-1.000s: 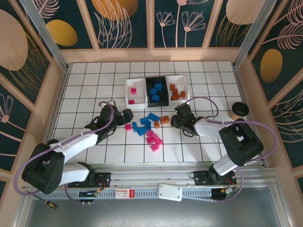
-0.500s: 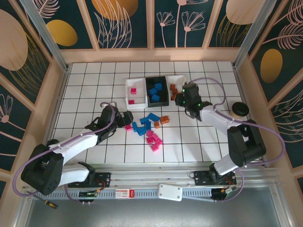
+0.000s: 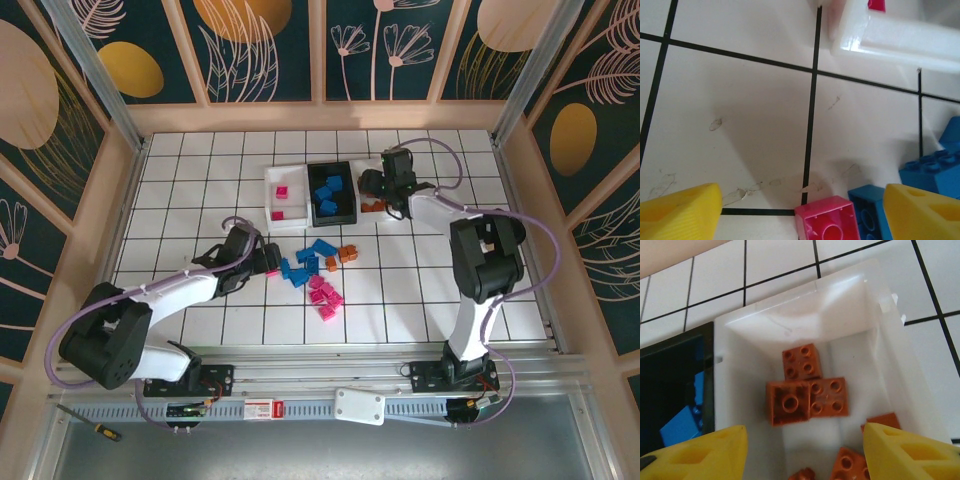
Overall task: Sort the legos into containers by color
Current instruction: Place the lego in the container, then pick up the lego from the middle-left of the table.
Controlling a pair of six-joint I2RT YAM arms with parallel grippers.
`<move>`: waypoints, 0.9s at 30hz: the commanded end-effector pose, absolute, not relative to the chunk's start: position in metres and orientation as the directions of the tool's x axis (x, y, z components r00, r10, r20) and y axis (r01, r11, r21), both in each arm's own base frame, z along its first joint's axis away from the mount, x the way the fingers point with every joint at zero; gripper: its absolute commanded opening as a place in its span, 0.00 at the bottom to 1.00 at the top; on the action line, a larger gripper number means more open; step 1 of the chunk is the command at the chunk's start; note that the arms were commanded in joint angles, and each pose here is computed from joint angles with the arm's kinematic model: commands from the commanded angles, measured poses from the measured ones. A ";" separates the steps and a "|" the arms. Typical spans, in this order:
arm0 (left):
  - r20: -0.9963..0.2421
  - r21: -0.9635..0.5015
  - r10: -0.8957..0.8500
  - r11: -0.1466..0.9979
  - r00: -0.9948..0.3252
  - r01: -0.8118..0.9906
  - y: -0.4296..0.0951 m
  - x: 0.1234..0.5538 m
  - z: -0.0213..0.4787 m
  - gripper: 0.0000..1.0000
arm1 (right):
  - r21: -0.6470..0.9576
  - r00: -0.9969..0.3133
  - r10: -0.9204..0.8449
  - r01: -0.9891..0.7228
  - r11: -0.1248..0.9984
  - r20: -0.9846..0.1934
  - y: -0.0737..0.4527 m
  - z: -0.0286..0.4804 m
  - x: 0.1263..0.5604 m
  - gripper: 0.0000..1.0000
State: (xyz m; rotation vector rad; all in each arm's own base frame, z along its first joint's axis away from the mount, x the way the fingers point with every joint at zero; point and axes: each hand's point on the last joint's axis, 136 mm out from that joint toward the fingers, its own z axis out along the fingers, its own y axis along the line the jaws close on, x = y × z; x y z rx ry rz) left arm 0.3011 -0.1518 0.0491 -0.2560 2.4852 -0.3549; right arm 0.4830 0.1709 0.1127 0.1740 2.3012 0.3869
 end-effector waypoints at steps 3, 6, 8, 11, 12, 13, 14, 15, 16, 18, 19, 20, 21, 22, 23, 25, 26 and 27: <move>-0.521 -0.290 -0.258 0.950 -0.814 -0.116 -0.149 0.292 0.038 0.79 | 0.358 -0.656 0.237 -0.054 0.932 -0.717 0.177 0.134 0.450 0.63; -0.501 -0.315 -0.247 0.945 -0.829 -0.091 -0.159 0.288 0.034 0.76 | 0.372 -0.663 0.251 -0.045 0.927 -0.706 0.173 0.127 0.435 0.62; -0.488 -0.315 -0.234 0.946 -0.841 -0.081 -0.162 0.283 0.029 0.72 | 0.374 -0.663 0.258 -0.037 0.927 -0.703 0.169 0.125 0.428 0.63; -0.459 -0.311 -0.226 0.947 -0.859 -0.083 -0.164 0.277 0.018 0.71 | 0.392 -0.657 0.271 -0.040 0.919 -0.703 0.168 0.128 0.421 0.62; -0.449 -0.313 -0.223 0.946 -0.865 -0.082 -0.164 0.275 0.014 0.71 | 0.398 -0.652 0.278 -0.041 0.916 -0.705 0.168 0.130 0.419 0.63; -0.443 -0.313 -0.217 0.946 -0.870 -0.077 -0.166 0.273 0.012 0.71 | 0.403 -0.652 0.283 -0.038 0.914 -0.703 0.168 0.130 0.417 0.63; -0.439 -0.311 -0.216 0.947 -0.872 -0.077 -0.166 0.272 0.010 0.71 | 0.406 -0.651 0.284 -0.040 0.913 -0.703 0.168 0.130 0.415 0.63; -0.435 -0.311 -0.213 0.947 -0.875 -0.076 -0.166 0.271 0.008 0.69 | 0.408 -0.648 0.285 -0.043 0.912 -0.706 0.169 0.132 0.414 0.63; -0.430 -0.311 -0.210 0.948 -0.878 -0.075 -0.167 0.270 0.005 0.67 | 0.410 -0.650 0.285 -0.044 0.911 -0.704 0.170 0.132 0.413 0.62; -0.425 -0.302 -0.210 0.950 -0.881 -0.080 -0.166 0.269 0.002 0.62 | 0.411 -0.651 0.282 -0.050 0.910 -0.705 0.173 0.133 0.411 0.62; -0.425 -0.297 -0.210 0.951 -0.880 -0.084 -0.165 0.270 0.001 0.57 | 0.410 -0.654 0.278 -0.054 0.910 -0.703 0.175 0.132 0.410 0.63; -0.425 -0.297 -0.214 0.951 -0.880 -0.088 -0.165 0.270 0.000 0.51 | 0.411 -0.657 0.274 -0.060 0.910 -0.703 0.178 0.132 0.409 0.63; -0.428 -0.296 -0.217 0.951 -0.877 -0.091 -0.165 0.271 0.001 0.46 | 0.409 -0.659 0.265 -0.071 0.910 -0.704 0.182 0.133 0.407 0.63; -0.434 -0.297 -0.221 0.950 -0.873 -0.092 -0.164 0.273 0.002 0.41 | 0.403 -0.661 0.256 -0.078 0.912 -0.705 0.185 0.132 0.405 0.63; -0.437 -0.297 -0.224 0.950 -0.871 -0.095 -0.164 0.273 0.003 0.39 | 0.398 -0.663 0.250 -0.079 0.914 -0.706 0.186 0.132 0.403 0.63; -0.451 -0.295 -0.228 0.951 -0.863 -0.097 -0.163 0.276 0.008 0.35 | 0.391 -0.669 0.236 -0.089 0.916 -0.705 0.190 0.131 0.397 0.62; -0.465 -0.295 -0.227 0.951 -0.856 -0.093 -0.163 0.278 0.014 0.32 | 0.390 -0.670 0.231 -0.094 0.916 -0.705 0.192 0.130 0.392 0.63; -0.478 -0.290 -0.226 0.953 -0.849 -0.090 -0.162 0.281 0.020 0.29 | 0.395 -0.669 0.228 -0.107 0.913 -0.708 0.195 0.132 0.387 0.62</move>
